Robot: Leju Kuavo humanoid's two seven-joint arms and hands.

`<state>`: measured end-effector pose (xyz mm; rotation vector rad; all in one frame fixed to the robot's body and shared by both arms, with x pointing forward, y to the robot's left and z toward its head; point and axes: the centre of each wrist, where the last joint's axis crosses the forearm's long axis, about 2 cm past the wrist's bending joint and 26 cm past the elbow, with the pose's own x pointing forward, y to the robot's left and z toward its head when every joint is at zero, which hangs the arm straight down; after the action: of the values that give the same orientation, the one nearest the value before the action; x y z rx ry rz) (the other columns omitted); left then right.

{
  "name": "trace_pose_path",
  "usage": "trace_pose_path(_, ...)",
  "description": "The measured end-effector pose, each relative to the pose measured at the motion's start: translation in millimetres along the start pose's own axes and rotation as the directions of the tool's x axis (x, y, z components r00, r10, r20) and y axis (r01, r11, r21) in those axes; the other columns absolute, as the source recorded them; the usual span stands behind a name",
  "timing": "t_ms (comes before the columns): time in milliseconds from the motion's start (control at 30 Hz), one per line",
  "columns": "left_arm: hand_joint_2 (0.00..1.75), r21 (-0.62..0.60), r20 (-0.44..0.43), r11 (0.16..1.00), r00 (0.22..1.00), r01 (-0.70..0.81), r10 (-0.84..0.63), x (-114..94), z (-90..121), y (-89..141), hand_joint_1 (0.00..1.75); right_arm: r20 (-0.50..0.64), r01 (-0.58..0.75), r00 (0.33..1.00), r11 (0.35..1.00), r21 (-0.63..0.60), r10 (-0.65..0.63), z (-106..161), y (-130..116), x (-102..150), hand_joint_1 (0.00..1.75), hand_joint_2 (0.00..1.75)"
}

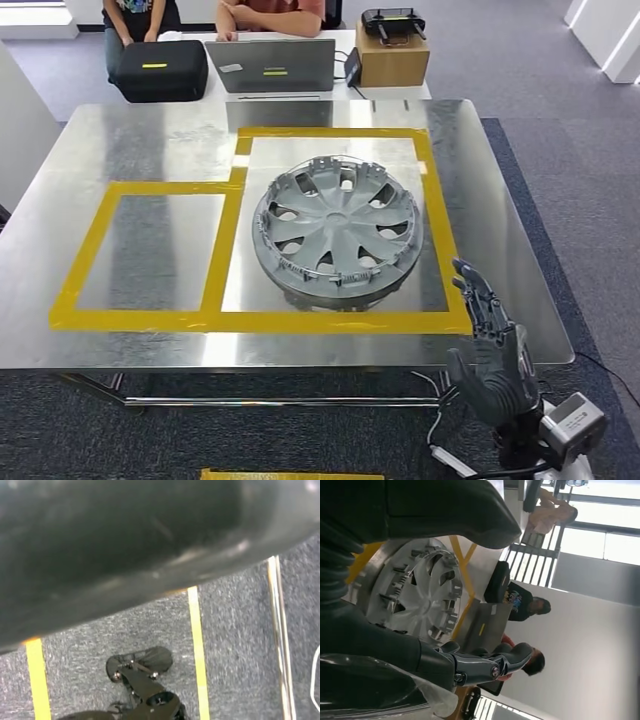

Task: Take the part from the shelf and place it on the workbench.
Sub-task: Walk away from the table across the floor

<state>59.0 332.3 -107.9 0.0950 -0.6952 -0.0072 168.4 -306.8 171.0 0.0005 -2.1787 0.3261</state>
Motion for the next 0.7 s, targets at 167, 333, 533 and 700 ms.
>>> trace_pose_path(167, 0.00, 0.000, -0.001, 1.000, 1.000, 0.001, -0.001, -0.3, 0.2, 0.1, 0.00, 0.000, 0.009, 1.000, 1.000, 0.003, -0.009, -0.1, 0.1, 0.1, 0.00, 0.00)
trace_pose_path(333, 0.00, -0.002, -0.001, 1.000, 1.000, 0.002, -0.002, -0.3, 0.2, -0.7, 0.00, -0.004, 0.009, 1.000, 1.000, 0.007, -0.009, 0.8, 0.3, 0.1, 0.00, 0.00)
trace_pose_path(533, 0.00, -0.003, 0.002, 1.000, 1.000, 0.004, -0.004, 1.0, -0.6, -0.6, 0.00, -0.004, -0.021, 1.000, 1.000, 0.011, 0.021, 1.1, 0.1, 0.1, 0.00, 0.00)
trace_pose_path(700, 0.00, -0.005, 0.001, 1.000, 1.000, 0.003, -0.003, 0.5, -0.3, -1.4, 0.00, -0.010, -0.030, 0.999, 1.000, 0.009, 0.030, 1.9, -0.1, 0.3, 0.00, 0.00)
